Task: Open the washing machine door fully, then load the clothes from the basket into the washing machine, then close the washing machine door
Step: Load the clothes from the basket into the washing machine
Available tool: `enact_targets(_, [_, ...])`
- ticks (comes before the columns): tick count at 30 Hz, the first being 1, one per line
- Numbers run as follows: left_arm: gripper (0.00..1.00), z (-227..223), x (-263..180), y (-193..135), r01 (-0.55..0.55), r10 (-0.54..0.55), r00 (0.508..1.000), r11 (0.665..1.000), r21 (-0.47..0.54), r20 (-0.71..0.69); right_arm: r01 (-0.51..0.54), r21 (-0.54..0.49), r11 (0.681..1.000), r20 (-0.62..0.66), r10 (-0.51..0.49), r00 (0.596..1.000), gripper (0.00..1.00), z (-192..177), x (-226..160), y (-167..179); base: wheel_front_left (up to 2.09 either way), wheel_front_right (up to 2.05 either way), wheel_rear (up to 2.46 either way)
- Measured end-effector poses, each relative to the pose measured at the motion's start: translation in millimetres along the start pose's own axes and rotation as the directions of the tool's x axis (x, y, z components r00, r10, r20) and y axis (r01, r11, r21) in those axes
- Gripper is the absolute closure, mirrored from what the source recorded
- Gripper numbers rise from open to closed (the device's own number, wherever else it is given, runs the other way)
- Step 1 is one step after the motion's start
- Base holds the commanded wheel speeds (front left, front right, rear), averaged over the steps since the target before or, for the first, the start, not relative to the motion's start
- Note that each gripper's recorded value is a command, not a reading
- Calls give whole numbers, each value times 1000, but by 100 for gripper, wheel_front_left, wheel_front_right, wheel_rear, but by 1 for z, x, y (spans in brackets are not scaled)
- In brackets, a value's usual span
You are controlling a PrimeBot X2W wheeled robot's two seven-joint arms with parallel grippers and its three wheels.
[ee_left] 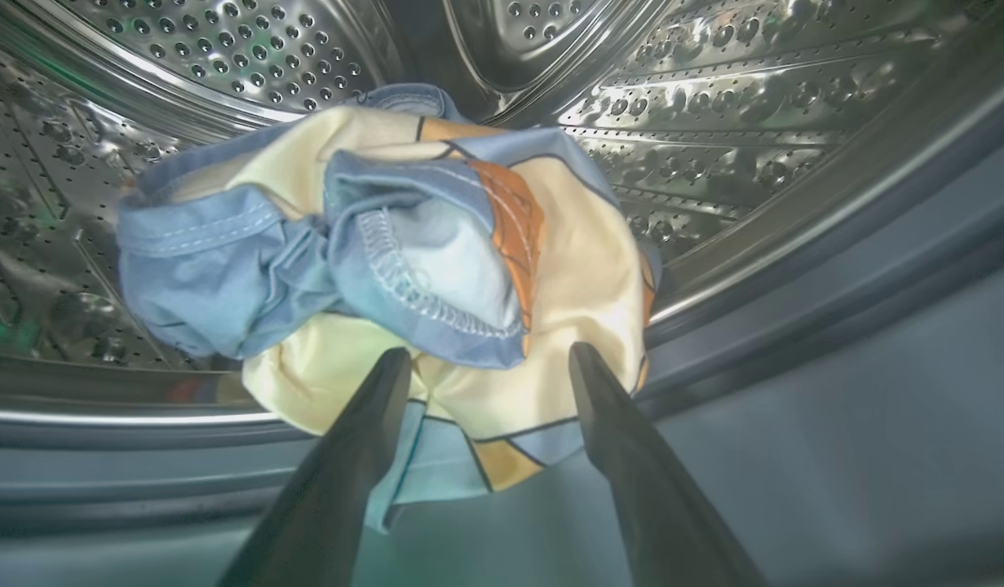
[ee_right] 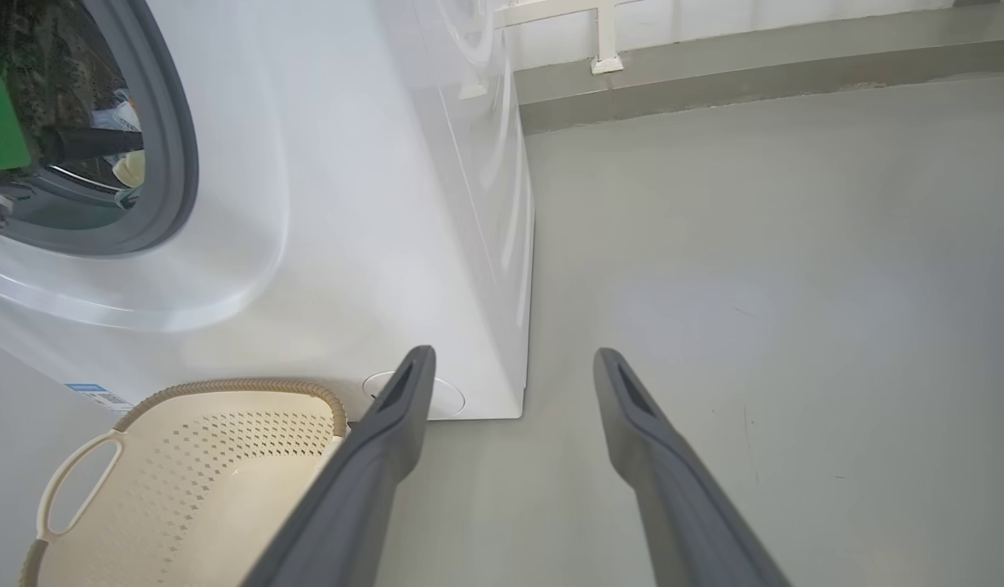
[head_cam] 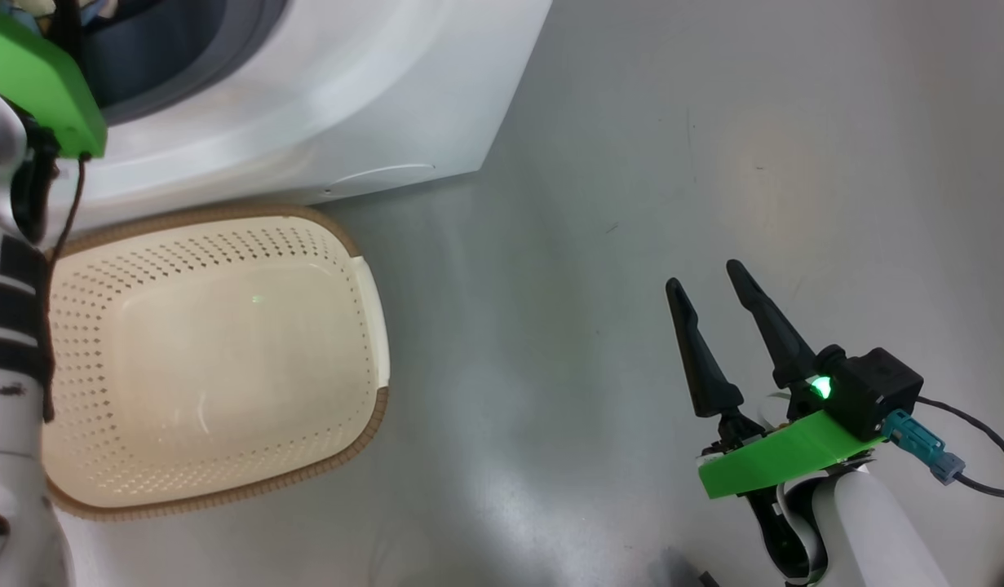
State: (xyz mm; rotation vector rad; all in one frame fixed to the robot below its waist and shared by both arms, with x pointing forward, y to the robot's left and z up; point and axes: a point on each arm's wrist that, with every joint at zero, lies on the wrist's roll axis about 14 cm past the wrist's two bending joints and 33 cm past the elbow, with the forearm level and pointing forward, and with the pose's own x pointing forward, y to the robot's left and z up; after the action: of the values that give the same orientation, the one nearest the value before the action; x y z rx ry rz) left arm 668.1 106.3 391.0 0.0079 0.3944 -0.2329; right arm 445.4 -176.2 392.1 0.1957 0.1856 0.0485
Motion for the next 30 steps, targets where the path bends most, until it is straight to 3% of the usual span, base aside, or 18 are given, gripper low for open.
enact_targets(15, [0,-26,11,8,-41,40,980,999,-3,-196,-4,5,1000,-33,5,999,0,-10,-7,3,0,0,0])
enact_targets(25, [0,-37,19,11,-90,79,964,996,-30,-254,5,33,999,-64,-3,998,0,-20,-16,3,0,0,0])
enact_targets(27, [51,-38,21,11,-95,81,964,995,-40,-253,12,34,999,-72,-10,997,0,-22,-17,1,0,0,0])
enact_targets(28, [64,-39,22,11,-101,84,964,993,-55,-250,14,33,999,-73,-12,997,0,-22,-18,1,0,0,0])
enact_targets(29, [92,-39,23,11,-100,84,966,993,-54,-246,16,32,999,-74,-14,997,0,-23,-18,0,0,0,0])
enact_targets(30, [100,-39,23,10,-99,83,967,994,-54,-241,18,32,999,-74,-15,997,0,-23,-18,-1,0,0,0])
